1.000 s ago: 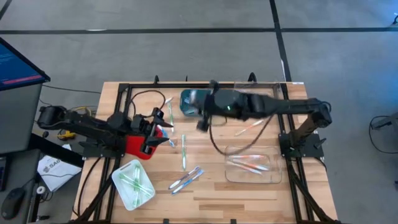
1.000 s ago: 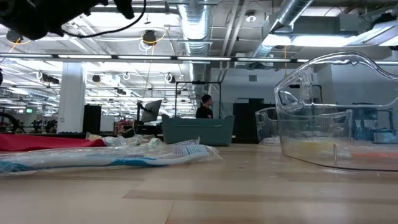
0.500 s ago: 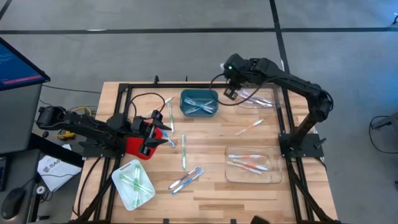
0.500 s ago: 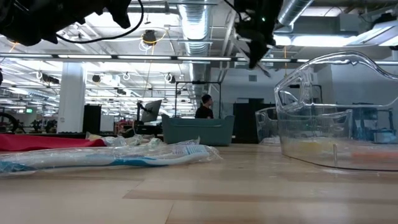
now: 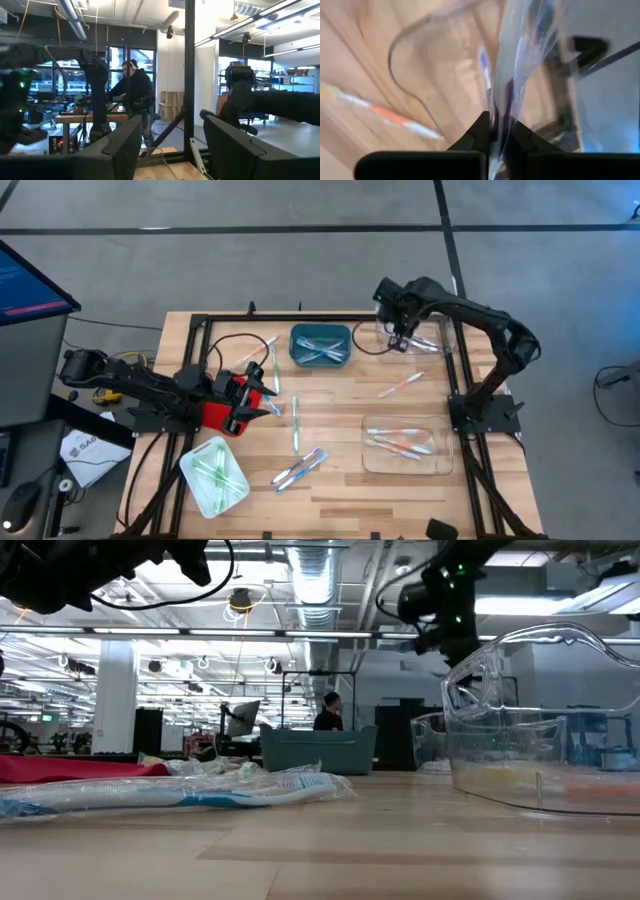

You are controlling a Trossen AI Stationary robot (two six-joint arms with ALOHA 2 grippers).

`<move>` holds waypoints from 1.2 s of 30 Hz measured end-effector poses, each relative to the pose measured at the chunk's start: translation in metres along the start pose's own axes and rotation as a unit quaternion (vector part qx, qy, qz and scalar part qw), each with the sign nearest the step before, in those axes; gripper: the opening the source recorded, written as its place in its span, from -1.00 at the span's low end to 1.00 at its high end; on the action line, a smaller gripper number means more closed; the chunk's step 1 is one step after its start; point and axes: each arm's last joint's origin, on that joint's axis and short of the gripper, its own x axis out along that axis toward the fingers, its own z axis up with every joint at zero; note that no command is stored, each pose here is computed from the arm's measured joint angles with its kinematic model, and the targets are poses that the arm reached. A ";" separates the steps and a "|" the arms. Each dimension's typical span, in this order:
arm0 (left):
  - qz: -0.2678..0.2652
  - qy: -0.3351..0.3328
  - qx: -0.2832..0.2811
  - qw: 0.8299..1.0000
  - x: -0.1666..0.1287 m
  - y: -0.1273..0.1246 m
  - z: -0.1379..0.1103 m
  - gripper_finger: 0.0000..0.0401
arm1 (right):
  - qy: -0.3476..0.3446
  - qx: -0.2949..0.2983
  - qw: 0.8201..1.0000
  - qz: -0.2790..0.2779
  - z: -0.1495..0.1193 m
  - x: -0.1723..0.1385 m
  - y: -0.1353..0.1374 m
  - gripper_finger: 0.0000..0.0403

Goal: Pick & Place Toothbrushes
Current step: Put the purple toothbrush into the top transparent bin

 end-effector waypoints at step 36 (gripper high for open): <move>0.013 0.029 0.008 0.999 -0.001 0.001 -0.007 -0.01 | 0.084 -0.091 0.992 -0.017 -0.057 0.096 -0.022 -0.91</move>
